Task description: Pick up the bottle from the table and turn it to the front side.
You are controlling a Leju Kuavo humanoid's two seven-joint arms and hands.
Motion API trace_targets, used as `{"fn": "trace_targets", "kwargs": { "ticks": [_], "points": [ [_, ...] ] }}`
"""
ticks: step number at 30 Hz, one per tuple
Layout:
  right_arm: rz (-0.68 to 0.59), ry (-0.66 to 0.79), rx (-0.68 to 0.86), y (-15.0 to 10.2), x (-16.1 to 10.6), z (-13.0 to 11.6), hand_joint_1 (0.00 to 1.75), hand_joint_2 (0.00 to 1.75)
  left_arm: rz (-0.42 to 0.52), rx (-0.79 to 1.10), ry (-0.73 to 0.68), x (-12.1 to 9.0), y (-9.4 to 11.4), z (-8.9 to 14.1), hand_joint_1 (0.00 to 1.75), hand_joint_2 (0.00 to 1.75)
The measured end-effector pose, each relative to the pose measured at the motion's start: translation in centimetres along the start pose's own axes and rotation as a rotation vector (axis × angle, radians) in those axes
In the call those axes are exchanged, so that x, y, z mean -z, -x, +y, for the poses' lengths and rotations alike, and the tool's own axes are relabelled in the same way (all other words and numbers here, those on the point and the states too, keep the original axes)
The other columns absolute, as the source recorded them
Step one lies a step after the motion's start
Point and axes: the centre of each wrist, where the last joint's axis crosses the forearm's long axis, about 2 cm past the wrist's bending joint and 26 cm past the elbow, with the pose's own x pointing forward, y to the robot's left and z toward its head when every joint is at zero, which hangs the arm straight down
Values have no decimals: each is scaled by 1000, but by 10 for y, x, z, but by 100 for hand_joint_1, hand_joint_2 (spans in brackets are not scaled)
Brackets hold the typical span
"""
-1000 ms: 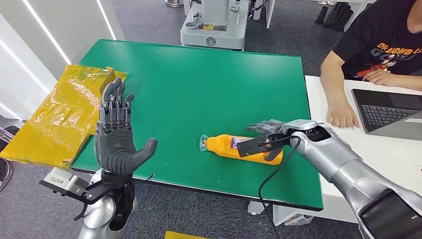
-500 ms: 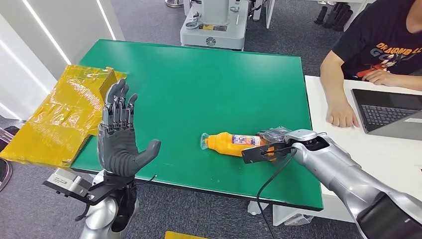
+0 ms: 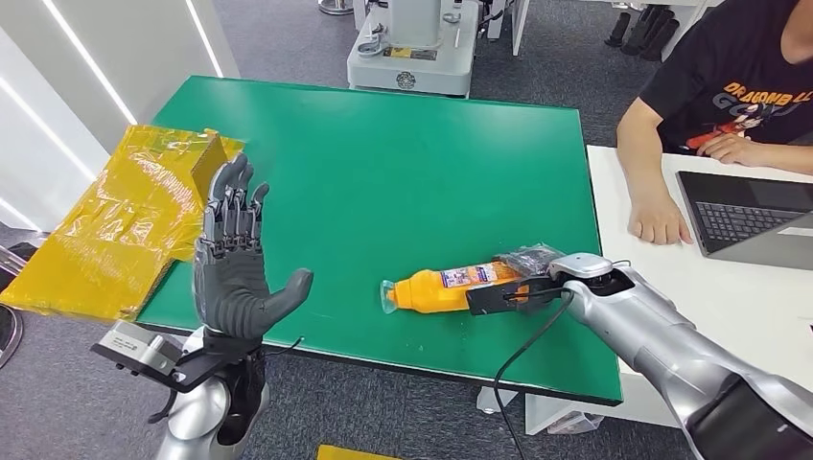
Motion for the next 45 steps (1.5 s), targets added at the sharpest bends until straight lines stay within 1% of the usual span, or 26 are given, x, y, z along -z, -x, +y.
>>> {"fn": "trace_targets", "kwargs": {
  "ticks": [9, 13, 16, 20, 23, 27, 35, 40, 42, 45],
  "points": [
    [-5, 74, -27, -2, 2, 5, 175, 175, 3, -4, 6, -1, 1, 0, 0, 175],
    [-11, 201, -43, -7, 4, 7, 175, 175, 5, 0, 6, -3, 2, 0, 0, 175],
    [-29, 323, -28, -17, 7, 13, 175, 175, 6, 8, 2, -5, 2, 0, 0, 175],
    [-70, 508, 35, -38, 11, 29, 175, 175, 7, 20, 0, -7, 2, -1, 0, 175],
    [-119, 607, 93, -56, 12, 43, 175, 175, 6, 24, 1, -8, 2, -1, 0, 175],
    [-177, 726, 172, -73, 8, 53, 175, 175, 6, 27, -3, -9, 2, -2, 0, 175],
    [-263, 953, 344, -88, -3, 62, 175, 175, 9, 33, -19, -11, 2, -2, 0, 175],
    [-314, 1109, 451, -96, -12, 75, 175, 175, 3, 42, -30, -12, 2, -2, 0, 175],
    [-333, 1181, 479, -101, -16, 82, 175, 175, -1, 44, -32, -12, 1, -2, 0, 175],
    [-367, 1277, 478, -109, -21, 90, 175, 175, -5, 39, -34, -11, 1, -2, 0, 175]
  ]
}}
